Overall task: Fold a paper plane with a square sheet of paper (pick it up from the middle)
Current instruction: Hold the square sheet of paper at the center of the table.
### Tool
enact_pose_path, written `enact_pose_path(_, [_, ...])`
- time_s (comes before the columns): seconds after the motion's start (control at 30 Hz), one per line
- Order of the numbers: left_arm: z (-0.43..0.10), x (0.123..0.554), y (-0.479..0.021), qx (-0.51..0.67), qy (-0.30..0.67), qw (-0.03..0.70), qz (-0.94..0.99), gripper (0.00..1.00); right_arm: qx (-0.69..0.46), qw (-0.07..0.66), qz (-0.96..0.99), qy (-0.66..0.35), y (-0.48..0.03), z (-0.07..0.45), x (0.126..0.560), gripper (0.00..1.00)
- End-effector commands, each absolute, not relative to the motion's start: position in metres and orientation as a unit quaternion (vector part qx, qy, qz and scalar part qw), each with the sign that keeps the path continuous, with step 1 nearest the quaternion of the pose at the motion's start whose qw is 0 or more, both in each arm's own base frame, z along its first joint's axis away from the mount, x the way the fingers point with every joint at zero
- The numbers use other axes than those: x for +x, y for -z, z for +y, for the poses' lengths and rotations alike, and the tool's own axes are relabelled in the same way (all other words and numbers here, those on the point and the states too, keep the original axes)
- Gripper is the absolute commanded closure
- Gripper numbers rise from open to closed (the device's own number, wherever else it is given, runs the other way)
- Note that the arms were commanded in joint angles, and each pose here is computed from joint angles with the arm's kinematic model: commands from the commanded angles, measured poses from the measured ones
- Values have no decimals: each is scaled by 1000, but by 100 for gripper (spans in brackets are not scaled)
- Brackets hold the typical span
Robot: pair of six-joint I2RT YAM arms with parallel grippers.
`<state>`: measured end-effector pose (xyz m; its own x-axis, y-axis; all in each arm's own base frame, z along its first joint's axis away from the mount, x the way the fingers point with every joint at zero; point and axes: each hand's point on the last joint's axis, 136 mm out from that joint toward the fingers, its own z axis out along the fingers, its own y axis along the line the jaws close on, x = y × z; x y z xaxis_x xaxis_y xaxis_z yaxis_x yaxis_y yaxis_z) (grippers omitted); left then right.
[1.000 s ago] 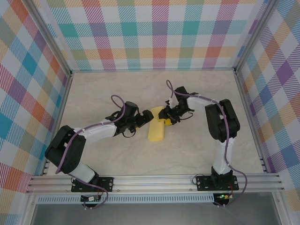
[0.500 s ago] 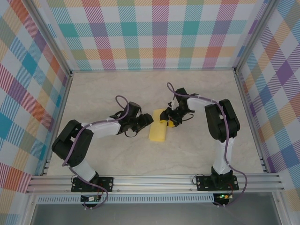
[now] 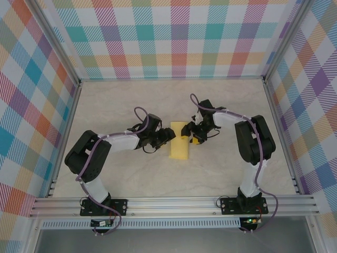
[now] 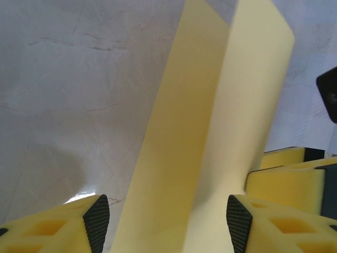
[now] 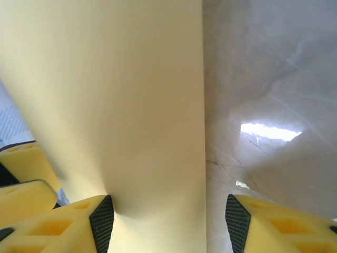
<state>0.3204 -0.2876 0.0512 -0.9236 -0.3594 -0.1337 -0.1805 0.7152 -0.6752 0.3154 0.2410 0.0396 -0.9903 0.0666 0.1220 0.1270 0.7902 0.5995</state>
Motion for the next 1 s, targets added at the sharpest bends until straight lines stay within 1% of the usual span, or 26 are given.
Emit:
enact_pose_path(0.0, [-305, 322, -61, -114, 374, 130, 911, 39, -61, 37, -946, 317, -45, 237, 315, 39])
enact_pose_path(0.03, [-307, 323, -62, -111, 377, 130, 910, 40, -62, 35, -945, 318, -46, 237, 315, 39])
enact_pose_path(0.23, [-319, 322, -65, -87, 392, 124, 907, 53, -81, 36, -944, 319, -42, 236, 316, 39])
enact_pose_path(0.33, [-321, 322, -66, -85, 397, 122, 906, 57, -90, 36, -944, 317, -40, 234, 316, 39])
enact_pose_path(0.4, [-322, 321, -66, -82, 400, 120, 905, 57, -100, 35, -942, 319, -39, 233, 316, 39])
enact_pose_path(0.53, [-317, 321, -62, -90, 389, 122, 909, 52, -115, 32, -934, 337, -42, 233, 317, 38])
enact_pose_path(0.6, [-311, 320, -59, -98, 375, 123, 914, 46, -119, 28, -931, 343, -45, 231, 319, 38])
enact_pose_path(0.7, [-302, 320, -54, -111, 355, 130, 919, 43, -120, 26, -930, 346, -48, 230, 319, 38])
enact_pose_path(0.77, [-307, 320, -56, -105, 368, 127, 915, 44, -121, 27, -929, 348, -48, 230, 319, 38])
enact_pose_path(0.97, [-322, 320, -59, -98, 408, 113, 901, 56, -127, 31, -926, 355, -47, 233, 318, 37])
